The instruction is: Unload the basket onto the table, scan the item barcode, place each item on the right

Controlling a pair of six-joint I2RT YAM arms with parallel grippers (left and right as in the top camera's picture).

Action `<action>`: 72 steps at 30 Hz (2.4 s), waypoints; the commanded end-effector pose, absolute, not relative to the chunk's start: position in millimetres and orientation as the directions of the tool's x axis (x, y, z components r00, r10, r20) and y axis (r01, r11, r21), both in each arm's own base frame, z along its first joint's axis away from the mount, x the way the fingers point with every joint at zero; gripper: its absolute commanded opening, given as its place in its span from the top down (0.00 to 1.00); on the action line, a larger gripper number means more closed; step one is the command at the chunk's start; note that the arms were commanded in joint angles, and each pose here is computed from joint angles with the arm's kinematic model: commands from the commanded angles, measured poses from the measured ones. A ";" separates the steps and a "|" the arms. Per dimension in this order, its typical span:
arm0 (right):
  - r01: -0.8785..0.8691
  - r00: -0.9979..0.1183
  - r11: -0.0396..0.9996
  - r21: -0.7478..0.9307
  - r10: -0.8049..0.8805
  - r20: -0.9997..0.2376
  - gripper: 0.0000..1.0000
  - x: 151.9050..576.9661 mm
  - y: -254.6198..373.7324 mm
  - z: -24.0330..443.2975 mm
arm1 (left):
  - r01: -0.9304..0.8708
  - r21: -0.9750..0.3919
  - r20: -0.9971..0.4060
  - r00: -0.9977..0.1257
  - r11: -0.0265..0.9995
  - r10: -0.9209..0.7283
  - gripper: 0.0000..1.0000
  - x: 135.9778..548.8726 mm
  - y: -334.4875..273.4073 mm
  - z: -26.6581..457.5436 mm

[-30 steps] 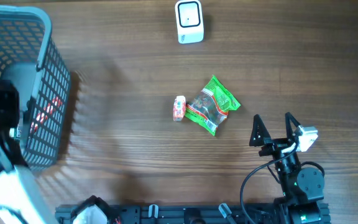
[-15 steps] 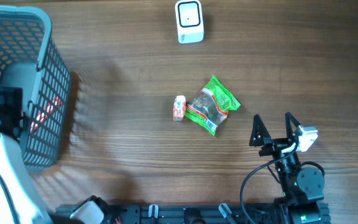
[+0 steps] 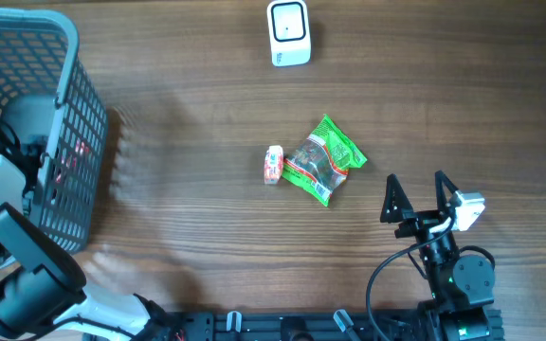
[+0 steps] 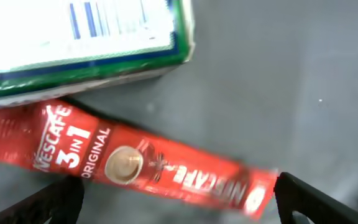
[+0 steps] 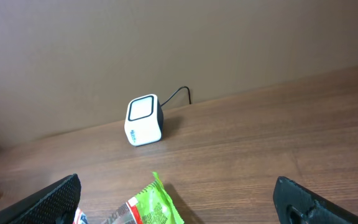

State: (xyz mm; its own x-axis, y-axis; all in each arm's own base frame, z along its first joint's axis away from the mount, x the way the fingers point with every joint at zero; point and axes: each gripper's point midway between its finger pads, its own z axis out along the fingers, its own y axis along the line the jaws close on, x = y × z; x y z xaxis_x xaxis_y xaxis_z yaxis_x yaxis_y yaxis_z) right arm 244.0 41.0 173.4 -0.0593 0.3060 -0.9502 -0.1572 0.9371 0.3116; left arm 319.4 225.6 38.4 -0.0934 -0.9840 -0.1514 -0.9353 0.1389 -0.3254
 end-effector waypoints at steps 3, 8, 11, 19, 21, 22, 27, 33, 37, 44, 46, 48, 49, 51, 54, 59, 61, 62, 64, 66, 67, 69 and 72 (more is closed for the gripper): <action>-0.149 -0.049 0.938 0.313 0.309 -0.950 0.00 244.2 38.9 175.0 | -0.928 -0.357 0.003 -0.114 0.105 -0.994 0.00 318.2 197.0 21.9; -0.149 -0.048 0.938 0.312 0.308 -0.950 0.00 244.2 38.9 175.1 | -0.936 -0.332 -0.102 -0.087 0.116 -0.991 0.00 317.0 216.8 30.3; -0.149 -0.048 0.938 0.312 0.308 -0.950 0.00 244.2 38.9 175.1 | -0.950 -0.291 -0.128 -0.076 0.111 -0.989 0.00 311.1 223.2 24.6; -0.149 -0.048 0.938 0.312 0.308 -0.950 0.00 244.2 38.9 175.1 | -0.887 -0.449 -0.045 -0.103 0.112 -0.994 0.00 334.6 203.6 50.1; -0.149 -0.049 0.938 0.312 0.308 -0.950 0.00 244.2 38.9 175.0 | -0.873 -0.470 -0.116 -0.087 0.132 -0.989 0.00 334.3 210.9 74.0; -0.149 -0.049 0.938 0.313 0.309 -0.950 0.00 244.2 38.9 175.0 | -0.871 -0.471 -0.149 -0.077 0.139 -0.986 0.00 333.1 214.5 82.5; -0.149 -0.049 0.938 0.312 0.308 -0.950 0.00 244.2 38.9 175.0 | -0.876 -0.456 -0.247 -0.044 0.156 -0.968 0.00 329.6 230.1 97.0; -0.149 -0.049 0.938 0.312 0.308 -0.950 0.00 244.2 38.9 175.0 | -0.890 -0.426 -0.234 -0.065 0.163 -0.970 0.00 338.5 232.3 69.0; -0.149 -0.049 0.938 0.312 0.308 -0.950 0.00 244.2 38.9 175.0 | -0.895 -0.409 -0.230 -0.088 0.178 -0.969 0.00 341.5 234.4 52.8; -0.149 -0.049 0.938 0.312 0.308 -0.950 0.00 244.2 38.9 175.0 | -0.911 -0.375 -0.196 -0.100 0.169 -0.975 0.00 342.8 235.3 20.3; -0.149 -0.049 0.938 0.312 0.308 -0.950 0.00 244.2 38.9 175.0 | -0.926 -0.345 -0.160 -0.103 0.154 -0.982 0.00 335.1 229.4 12.0; -0.149 -0.048 0.938 0.312 0.309 -0.950 0.00 244.2 38.8 175.1 | -0.943 -0.304 -0.117 -0.106 0.138 -0.987 0.00 324.2 221.2 5.6; -0.149 -0.049 0.938 0.312 0.308 -0.950 0.00 244.2 38.9 175.0 | -0.948 -0.290 -0.102 -0.108 0.134 -0.989 0.00 320.1 218.0 4.1; -0.149 -0.049 0.938 0.312 0.308 -0.950 0.00 244.2 38.9 175.0 | -0.956 -0.266 -0.077 -0.111 0.128 -0.991 0.00 313.3 212.7 1.8; -0.149 -0.048 0.938 0.312 0.308 -0.950 0.00 244.2 38.9 175.1 | -0.967 -0.226 -0.037 -0.114 0.119 -0.993 0.00 302.5 204.4 -1.2; -0.149 -0.048 0.938 0.312 0.308 -0.950 0.00 244.2 38.9 175.1 | -0.963 -0.264 -0.047 -0.046 0.057 -0.998 0.00 304.2 210.7 14.9; -0.149 -0.049 0.938 0.312 0.308 -0.950 0.00 244.2 38.9 175.0 | -0.955 -0.297 -0.071 -0.003 0.024 -0.997 0.00 304.6 216.1 32.6; -0.149 -0.049 0.938 0.312 0.308 -0.950 0.00 244.2 38.9 175.0 | -0.951 -0.309 -0.085 0.025 0.002 -0.996 0.00 304.0 218.6 41.7; -0.149 -0.048 0.938 0.312 0.308 -0.950 0.01 244.2 38.9 175.1 | -0.940 -0.327 -0.122 0.140 -0.093 -0.983 0.00 299.1 226.6 60.7; -0.149 -0.049 0.938 0.313 0.309 -0.950 0.00 244.2 38.9 175.0 | -0.919 -0.342 -0.108 0.247 -0.197 -0.963 0.00 296.8 228.8 67.1; -0.149 -0.049 0.938 0.312 0.308 -0.950 0.00 244.2 38.9 175.0 | -0.911 -0.344 -0.098 0.274 -0.226 -0.957 0.00 297.0 228.5 66.8; -0.149 -0.049 0.938 0.312 0.308 -0.950 0.00 244.2 38.9 175.0 | -0.909 -0.331 -0.103 0.301 -0.253 -0.948 0.00 294.9 230.0 63.2; -0.149 -0.048 0.938 0.312 0.308 -0.950 0.00 244.2 38.9 175.1 | -0.898 -0.306 -0.134 0.369 -0.316 -0.920 0.00 289.9 233.9 57.9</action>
